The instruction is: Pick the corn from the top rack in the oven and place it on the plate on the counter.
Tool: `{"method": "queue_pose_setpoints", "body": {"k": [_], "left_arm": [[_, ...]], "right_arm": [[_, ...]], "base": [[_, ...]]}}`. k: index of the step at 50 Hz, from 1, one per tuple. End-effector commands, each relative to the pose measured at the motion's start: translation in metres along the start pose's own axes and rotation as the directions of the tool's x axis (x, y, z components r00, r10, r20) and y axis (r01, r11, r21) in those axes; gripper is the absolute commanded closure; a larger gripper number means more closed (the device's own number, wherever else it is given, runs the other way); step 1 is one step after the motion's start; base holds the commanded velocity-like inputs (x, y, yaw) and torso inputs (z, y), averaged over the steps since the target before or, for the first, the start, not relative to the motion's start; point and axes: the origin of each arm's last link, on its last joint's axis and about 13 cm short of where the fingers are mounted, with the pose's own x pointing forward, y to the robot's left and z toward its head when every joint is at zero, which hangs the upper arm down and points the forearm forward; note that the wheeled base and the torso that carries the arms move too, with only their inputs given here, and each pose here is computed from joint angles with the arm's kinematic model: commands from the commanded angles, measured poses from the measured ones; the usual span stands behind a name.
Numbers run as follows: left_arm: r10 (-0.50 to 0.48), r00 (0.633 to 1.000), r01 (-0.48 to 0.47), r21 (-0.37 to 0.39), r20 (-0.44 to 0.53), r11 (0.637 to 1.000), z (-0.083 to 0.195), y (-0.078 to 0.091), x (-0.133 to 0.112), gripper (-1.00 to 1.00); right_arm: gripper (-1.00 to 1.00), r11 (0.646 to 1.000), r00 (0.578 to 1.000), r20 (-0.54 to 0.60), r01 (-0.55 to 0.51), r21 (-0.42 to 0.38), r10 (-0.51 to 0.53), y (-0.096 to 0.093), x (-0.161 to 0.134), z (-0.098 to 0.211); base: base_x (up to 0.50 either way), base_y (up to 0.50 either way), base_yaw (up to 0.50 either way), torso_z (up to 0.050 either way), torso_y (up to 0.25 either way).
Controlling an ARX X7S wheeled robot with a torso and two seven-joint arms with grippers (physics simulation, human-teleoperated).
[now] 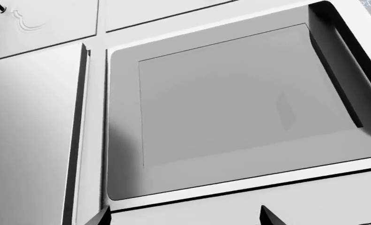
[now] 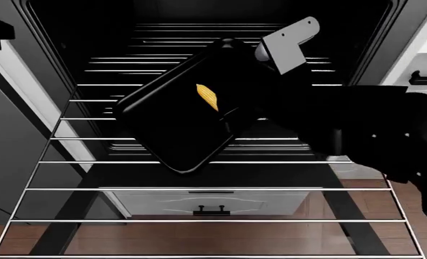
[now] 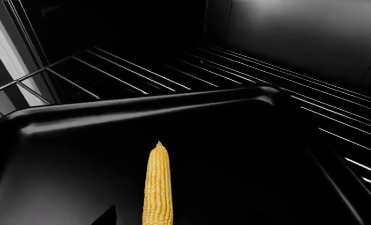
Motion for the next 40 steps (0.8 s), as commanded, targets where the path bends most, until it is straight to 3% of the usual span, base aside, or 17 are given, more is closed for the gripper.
{"method": "queue_pose_setpoints", "body": {"k": [1, 25, 40], "left_arm": [[-0.003, 1.0, 0.003, -0.01, -0.005, 1.0, -0.001, -0.001, -0.002, -1.0], [-0.004, 1.0, 0.004, -0.014, -0.014, 1.0, -0.003, -0.002, -0.003, -1.0], [-0.013, 1.0, 0.013, -0.017, -0.015, 1.0, -0.003, -0.006, -0.003, -1.0]], "right_arm": [[-1.0, 0.999, 1.0, -0.009, -0.01, -0.033, 0.01, -0.002, 0.006, 0.01], [-1.0, 0.997, 0.989, -0.13, -0.072, 0.004, 0.072, -0.012, 0.044, 0.005], [-1.0, 0.992, 0.978, -0.18, -0.116, -0.06, 0.103, -0.018, 0.056, 0.026]], "base": [[0.0, 0.0, 0.0, 0.0, 0.0], [0.0, 0.0, 0.0, 0.0, 0.0], [0.0, 0.0, 0.0, 0.0, 0.0]]}}
